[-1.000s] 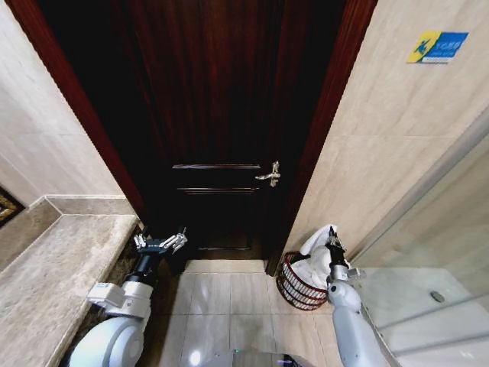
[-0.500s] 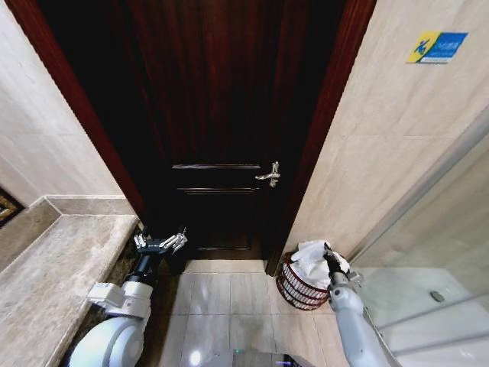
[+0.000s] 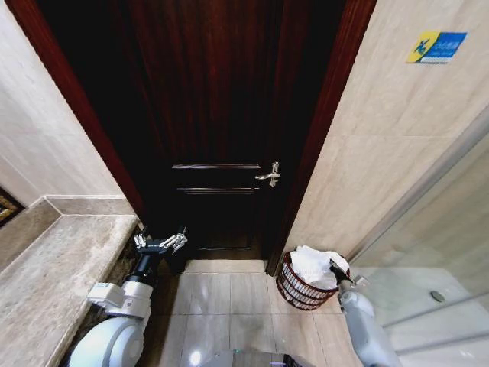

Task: Discard the used towel into the hamper.

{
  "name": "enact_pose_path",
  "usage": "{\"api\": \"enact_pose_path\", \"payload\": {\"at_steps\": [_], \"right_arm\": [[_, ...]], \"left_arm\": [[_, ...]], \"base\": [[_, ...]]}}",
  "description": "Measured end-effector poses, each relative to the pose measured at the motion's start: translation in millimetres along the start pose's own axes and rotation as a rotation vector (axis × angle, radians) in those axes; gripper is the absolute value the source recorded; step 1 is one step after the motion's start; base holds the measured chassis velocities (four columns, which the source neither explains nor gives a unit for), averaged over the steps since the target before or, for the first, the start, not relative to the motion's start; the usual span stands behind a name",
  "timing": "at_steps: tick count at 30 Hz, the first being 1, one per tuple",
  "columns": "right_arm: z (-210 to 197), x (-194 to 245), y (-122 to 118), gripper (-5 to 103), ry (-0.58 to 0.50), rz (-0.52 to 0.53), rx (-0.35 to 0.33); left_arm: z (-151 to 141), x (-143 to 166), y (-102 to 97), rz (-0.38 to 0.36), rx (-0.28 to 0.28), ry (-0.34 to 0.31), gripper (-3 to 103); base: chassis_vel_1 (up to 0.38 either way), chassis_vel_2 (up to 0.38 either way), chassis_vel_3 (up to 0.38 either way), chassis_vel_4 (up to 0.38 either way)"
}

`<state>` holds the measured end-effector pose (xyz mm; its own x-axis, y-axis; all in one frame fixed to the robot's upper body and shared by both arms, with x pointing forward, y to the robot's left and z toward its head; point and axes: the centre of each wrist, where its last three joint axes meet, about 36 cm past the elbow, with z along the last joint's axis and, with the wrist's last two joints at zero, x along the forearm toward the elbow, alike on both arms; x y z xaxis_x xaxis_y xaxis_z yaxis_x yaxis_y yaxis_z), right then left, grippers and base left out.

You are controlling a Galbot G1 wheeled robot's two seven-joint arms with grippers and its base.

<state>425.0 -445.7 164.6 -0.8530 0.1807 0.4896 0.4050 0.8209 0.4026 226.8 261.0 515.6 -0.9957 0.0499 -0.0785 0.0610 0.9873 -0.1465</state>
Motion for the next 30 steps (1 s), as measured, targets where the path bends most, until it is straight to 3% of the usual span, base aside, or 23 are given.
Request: {"api": "enact_pose_path", "payload": {"at_steps": [4,9,22,30], "right_arm": [[-9,-17,4,2,0.031,0.007,-0.036],[-9,-16,-17,2,0.067,0.06,-0.071],[16,-32,-12,2,0.176,0.075,0.038],[25,-42,9,2,0.243,0.072,0.099]], "left_arm": [[0,0,0.0,0.0,0.0,0.0,100],[0,0,0.0,0.0,0.0,0.0,100],[0,0,0.0,0.0,0.0,0.0,100],[0,0,0.0,0.0,0.0,0.0,100]], "base": [[0.0,0.0,0.0,0.0],[0.0,0.0,0.0,0.0],[0.0,0.0,0.0,0.0],[0.0,0.0,0.0,0.0]]}}
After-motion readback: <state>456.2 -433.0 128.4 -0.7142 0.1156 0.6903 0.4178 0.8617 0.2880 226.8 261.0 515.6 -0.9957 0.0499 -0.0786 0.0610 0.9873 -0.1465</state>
